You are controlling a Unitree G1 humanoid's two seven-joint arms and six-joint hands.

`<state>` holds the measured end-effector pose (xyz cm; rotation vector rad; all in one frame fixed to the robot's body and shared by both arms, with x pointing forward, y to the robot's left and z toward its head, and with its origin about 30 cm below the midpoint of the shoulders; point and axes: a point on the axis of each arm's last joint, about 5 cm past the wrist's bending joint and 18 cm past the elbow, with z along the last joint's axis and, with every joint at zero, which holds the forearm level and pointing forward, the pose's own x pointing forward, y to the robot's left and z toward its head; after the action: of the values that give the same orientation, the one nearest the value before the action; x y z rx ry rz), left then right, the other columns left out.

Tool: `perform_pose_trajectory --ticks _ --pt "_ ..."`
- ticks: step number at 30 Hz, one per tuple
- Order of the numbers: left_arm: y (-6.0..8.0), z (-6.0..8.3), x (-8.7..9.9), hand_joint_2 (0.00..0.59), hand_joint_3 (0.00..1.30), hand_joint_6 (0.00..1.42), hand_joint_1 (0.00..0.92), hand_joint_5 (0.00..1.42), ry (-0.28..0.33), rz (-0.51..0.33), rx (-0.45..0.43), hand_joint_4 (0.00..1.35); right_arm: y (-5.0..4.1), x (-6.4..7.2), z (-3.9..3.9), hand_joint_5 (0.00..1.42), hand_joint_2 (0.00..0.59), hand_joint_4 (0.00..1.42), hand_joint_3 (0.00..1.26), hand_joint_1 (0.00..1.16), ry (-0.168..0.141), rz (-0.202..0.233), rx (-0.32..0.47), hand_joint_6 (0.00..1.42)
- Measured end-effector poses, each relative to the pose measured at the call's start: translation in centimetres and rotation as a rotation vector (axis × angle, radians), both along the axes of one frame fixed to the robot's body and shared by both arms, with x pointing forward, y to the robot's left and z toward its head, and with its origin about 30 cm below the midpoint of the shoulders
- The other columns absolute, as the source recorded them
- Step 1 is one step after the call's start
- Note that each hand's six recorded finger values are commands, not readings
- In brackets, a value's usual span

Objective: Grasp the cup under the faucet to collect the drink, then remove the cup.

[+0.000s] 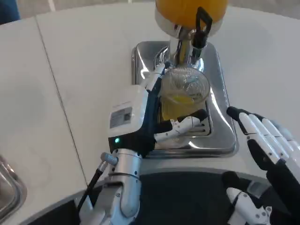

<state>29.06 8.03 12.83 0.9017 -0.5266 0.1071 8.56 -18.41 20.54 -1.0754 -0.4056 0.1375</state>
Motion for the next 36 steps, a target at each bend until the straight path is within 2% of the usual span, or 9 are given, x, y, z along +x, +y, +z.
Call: perform_pose_trajectory --ticks 2,6,10,12,17,21,29,32,36 --pt "-0.4 -0.1 -0.1 0.059 0.56 1.25 0.441 1.02 -0.013 0.010 -0.015 0.68 -0.07 0.0 0.04 0.00 0.518 0.00 0.00 0.19 0.000 -0.003 0.007 0.00" --pt "-1.1 -0.1 -0.2 0.065 0.71 1.42 0.477 1.19 -0.036 0.026 -0.042 0.86 -0.33 0.1 0.11 0.00 0.520 0.00 0.00 0.19 0.003 -0.026 0.009 0.00" --pt "-2.0 -0.3 -0.5 0.068 0.91 1.42 0.501 1.37 -0.041 0.020 -0.066 1.09 -0.56 0.0 0.10 0.00 0.520 0.00 0.00 0.19 0.021 -0.046 0.007 0.00" --pt "-2.3 -0.3 -0.6 0.068 0.96 1.42 0.507 1.42 -0.039 0.021 -0.083 1.17 -0.64 0.0 0.10 0.00 0.521 0.00 0.00 0.19 0.028 -0.053 0.007 0.00" --pt "-2.6 -0.3 -0.7 0.065 1.04 1.42 0.523 1.42 -0.017 0.033 -0.146 1.21 -0.72 0.1 0.14 0.00 0.521 0.00 0.00 0.19 0.046 -0.063 0.009 0.00" --pt "-2.5 -0.2 -0.7 0.069 1.06 1.42 0.546 1.42 -0.009 0.042 -0.181 1.19 -0.74 0.3 0.26 0.00 0.521 0.00 0.00 0.19 0.047 -0.064 0.011 0.00" --pt "-2.1 0.3 -0.6 0.031 1.07 1.42 0.556 1.42 -0.026 0.053 -0.220 1.16 -0.73 0.4 0.29 0.00 0.519 0.00 0.00 0.19 0.052 -0.061 0.013 0.00" --pt "-1.6 0.2 -0.7 0.005 1.07 1.42 0.566 1.42 -0.028 0.061 -0.222 1.16 -0.70 0.4 0.28 0.00 0.517 0.00 0.00 0.19 0.052 -0.058 0.016 0.00" --pt "-1.0 0.3 -0.8 0.000 1.06 1.42 0.589 1.42 -0.037 0.068 -0.220 1.15 -0.67 0.4 0.27 0.00 0.518 0.00 0.00 0.19 0.053 -0.054 0.020 0.00"
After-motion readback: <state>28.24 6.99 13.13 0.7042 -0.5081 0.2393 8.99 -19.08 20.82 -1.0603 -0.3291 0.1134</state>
